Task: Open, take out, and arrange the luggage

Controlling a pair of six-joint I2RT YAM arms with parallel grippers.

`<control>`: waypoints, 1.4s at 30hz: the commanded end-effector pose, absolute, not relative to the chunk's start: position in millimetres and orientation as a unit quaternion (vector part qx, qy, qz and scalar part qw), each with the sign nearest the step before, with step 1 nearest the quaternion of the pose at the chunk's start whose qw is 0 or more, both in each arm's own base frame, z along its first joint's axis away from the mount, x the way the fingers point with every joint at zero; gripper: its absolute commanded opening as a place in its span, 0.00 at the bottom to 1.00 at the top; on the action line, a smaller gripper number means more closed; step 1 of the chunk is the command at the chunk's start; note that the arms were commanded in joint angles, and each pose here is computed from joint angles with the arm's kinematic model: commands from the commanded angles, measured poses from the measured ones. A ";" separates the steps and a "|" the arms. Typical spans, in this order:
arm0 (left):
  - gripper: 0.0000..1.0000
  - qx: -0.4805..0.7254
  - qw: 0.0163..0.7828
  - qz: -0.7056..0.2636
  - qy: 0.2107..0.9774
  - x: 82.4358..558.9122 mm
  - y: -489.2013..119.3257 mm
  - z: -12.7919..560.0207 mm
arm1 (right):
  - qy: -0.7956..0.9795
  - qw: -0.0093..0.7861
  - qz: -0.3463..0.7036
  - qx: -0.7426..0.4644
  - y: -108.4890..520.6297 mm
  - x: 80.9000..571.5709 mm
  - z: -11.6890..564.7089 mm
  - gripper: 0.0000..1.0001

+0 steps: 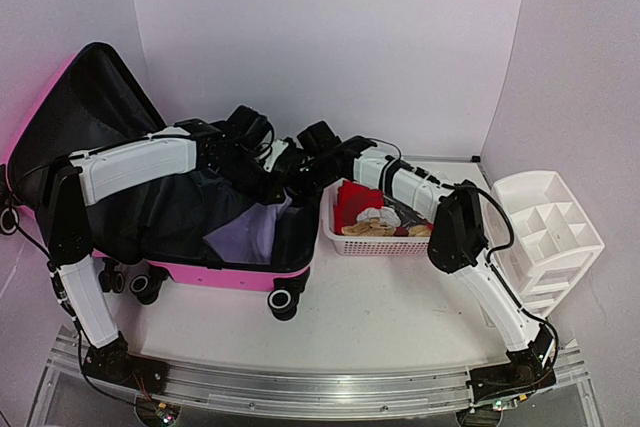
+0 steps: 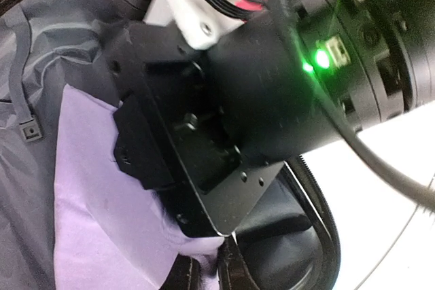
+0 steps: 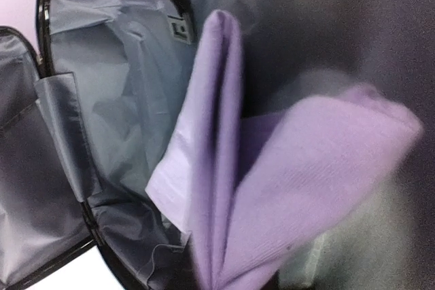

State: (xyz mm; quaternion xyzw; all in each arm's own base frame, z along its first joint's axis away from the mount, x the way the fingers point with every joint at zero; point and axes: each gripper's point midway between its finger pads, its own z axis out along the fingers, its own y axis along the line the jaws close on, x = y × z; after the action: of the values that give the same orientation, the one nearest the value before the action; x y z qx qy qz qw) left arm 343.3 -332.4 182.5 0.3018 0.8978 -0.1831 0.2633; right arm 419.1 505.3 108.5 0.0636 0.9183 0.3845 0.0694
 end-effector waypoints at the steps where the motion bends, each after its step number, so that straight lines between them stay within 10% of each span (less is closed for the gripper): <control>1: 0.13 0.336 0.300 -0.250 0.857 321.4 -348.8 230.1 | 0.892 0.136 0.431 -0.014 519.8 434.7 141.1 0.00; 11: 0.61 0.339 0.362 -0.290 0.819 289.4 -326.7 298.6 | 0.849 0.244 0.447 -0.144 504.2 431.9 227.6 0.00; 42: 0.65 0.293 0.417 -0.283 0.812 288.4 -299.0 334.2 | 0.850 0.381 0.362 -0.032 276.2 482.0 247.8 0.00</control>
State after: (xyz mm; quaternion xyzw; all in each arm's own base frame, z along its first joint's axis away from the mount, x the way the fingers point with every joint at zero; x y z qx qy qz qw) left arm 283.2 -294.5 308.7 0.3002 0.8310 -0.2645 0.3864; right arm 466.0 297.7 176.2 -0.0365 0.8967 0.3469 0.2724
